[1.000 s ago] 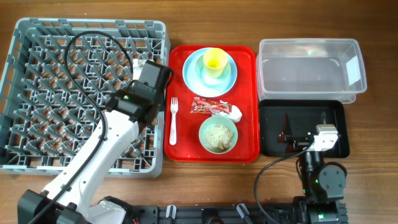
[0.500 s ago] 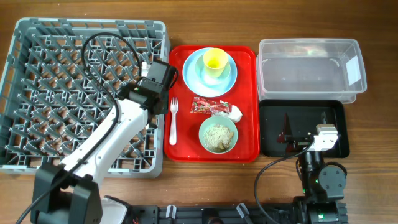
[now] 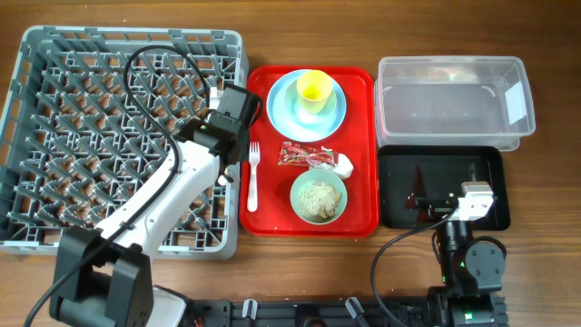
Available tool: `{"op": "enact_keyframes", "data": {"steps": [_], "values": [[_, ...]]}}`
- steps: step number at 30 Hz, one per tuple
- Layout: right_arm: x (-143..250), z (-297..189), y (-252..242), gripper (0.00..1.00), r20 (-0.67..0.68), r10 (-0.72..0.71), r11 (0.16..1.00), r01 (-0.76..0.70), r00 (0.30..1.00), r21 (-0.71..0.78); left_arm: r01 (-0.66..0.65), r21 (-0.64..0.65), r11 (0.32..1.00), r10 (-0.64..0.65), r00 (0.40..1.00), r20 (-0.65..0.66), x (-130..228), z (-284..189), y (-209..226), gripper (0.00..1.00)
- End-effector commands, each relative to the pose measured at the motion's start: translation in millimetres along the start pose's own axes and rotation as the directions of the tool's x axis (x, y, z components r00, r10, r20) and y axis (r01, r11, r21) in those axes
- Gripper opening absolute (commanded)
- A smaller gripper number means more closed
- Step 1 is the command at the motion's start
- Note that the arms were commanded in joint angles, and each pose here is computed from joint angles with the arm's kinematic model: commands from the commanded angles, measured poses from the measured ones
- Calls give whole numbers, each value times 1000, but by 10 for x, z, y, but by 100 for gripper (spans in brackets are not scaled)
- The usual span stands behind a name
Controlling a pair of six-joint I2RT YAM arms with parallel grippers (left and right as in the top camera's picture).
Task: Sort waste into correct bins and load items into the dishwasher rack
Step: 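Lift the spoon with the left gripper and drop it into the dish rack, then move the left gripper back and grasp the white fork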
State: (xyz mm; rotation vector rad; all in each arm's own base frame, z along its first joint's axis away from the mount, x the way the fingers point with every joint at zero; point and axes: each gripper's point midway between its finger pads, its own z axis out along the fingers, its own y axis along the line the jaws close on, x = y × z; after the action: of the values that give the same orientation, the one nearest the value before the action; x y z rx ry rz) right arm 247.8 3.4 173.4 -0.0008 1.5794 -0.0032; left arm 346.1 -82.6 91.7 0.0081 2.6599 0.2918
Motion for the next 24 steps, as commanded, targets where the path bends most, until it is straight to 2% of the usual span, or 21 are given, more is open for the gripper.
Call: {"op": "enact_keyframes", "data": {"steps": [1, 4, 8, 9, 13, 15, 17, 19, 24], "values": [[-12, 0, -35, 100, 6, -5, 1000, 5, 1000, 18, 18, 15, 1000, -18, 1000, 5, -51, 14, -25, 37], [-12, 0, -34, 100, 6, -5, 1000, 5, 1000, 18, 25, 19, 1000, -25, 999, 25, -103, -35, -16, 37], [-12, 0, -35, 100, 6, -5, 1000, 5, 1000, 18, 42, 49, 998, -45, 997, 65, -197, -252, 15, 29], [-12, 0, -34, 100, 6, -5, 1000, 5, 1000, 18, 47, 86, 995, -54, 996, 75, -210, -373, 3, 25], [-12, 0, -34, 100, 6, -5, 1000, 5, 1000, 18, 48, 280, 959, -77, 993, 91, -177, -798, -148, 24], [-12, 0, -35, 100, 6, -5, 1000, 5, 1000, 18, 60, 351, 934, -97, 991, 88, -145, -963, -201, 20], [-12, 0, -34, 100, 6, -5, 1000, 5, 1000, 18, 134, 400, 907, -167, 985, 49, -93, -1075, -231, 13], [-12, 0, -35, 100, 6, -5, 1000, 5, 1000, 18, 173, 406, 897, -190, 982, 0, -4, -1085, -269, 12], [-12, 0, -34, 100, 6, -5, 1000, 5, 1000, 18, 141, 374, 917, -112, 989, -98, 268, -902, -450, 15]]}}
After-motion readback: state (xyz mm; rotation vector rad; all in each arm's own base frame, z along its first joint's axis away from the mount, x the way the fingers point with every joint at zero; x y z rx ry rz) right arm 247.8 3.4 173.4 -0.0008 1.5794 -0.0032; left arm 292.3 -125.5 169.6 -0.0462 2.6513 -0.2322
